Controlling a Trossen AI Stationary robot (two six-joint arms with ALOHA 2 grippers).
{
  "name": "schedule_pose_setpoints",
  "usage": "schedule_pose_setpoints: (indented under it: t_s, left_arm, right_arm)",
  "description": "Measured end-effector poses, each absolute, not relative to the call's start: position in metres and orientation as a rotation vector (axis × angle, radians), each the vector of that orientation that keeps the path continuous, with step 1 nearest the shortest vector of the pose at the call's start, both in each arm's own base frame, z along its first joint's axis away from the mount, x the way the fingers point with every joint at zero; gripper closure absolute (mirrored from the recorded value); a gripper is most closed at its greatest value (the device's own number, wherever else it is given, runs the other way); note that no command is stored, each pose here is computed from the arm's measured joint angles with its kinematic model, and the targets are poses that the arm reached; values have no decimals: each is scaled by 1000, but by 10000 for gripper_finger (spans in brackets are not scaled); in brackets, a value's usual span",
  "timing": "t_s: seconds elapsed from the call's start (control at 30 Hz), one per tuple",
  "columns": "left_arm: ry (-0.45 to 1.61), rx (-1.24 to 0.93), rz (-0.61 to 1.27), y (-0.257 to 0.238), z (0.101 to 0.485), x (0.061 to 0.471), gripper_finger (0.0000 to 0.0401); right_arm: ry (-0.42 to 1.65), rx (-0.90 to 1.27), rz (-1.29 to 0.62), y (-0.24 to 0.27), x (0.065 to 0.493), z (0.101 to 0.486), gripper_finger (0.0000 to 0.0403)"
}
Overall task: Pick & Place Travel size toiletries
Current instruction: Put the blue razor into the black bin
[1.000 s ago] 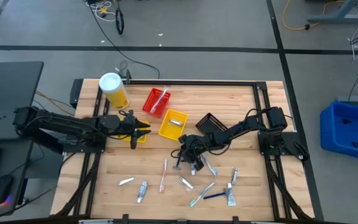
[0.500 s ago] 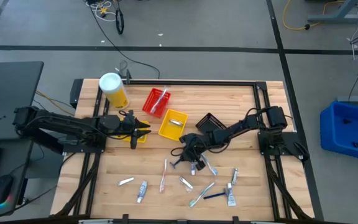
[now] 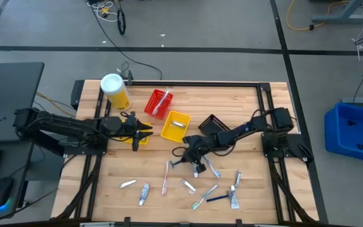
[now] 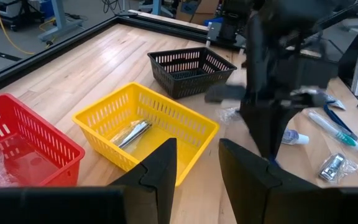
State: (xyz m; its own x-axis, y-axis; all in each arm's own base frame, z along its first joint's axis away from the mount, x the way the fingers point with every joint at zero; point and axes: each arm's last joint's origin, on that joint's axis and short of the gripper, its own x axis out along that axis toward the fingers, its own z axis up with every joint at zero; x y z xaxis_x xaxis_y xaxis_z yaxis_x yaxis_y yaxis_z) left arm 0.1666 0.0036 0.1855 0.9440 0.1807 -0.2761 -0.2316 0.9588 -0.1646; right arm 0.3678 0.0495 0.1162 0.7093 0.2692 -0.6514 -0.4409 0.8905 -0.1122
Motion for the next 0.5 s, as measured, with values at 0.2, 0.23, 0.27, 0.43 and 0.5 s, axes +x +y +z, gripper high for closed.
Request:
schedule_pose_setpoints:
  t_s: [0.2,0.23,0.27,0.43,0.5]
  left_arm:
    - [262,-197,212,4,186,167,274]
    - [261,-197,212,4,186,167,274]
    - [261,-197,211,4,186,167,274]
    - [259,-197,212,4,186,167,274]
    - [256,-198,212,4,186,167,274]
  right_arm:
    - [634,-282,325,46,357,161,360]
    - [640,-285,308,45,353,170,360]
    - [644,-282,283,44,348,180,360]
    - [798,-219,12,31,312,215,360]
    - [868,-168,-129,25,296,223,360]
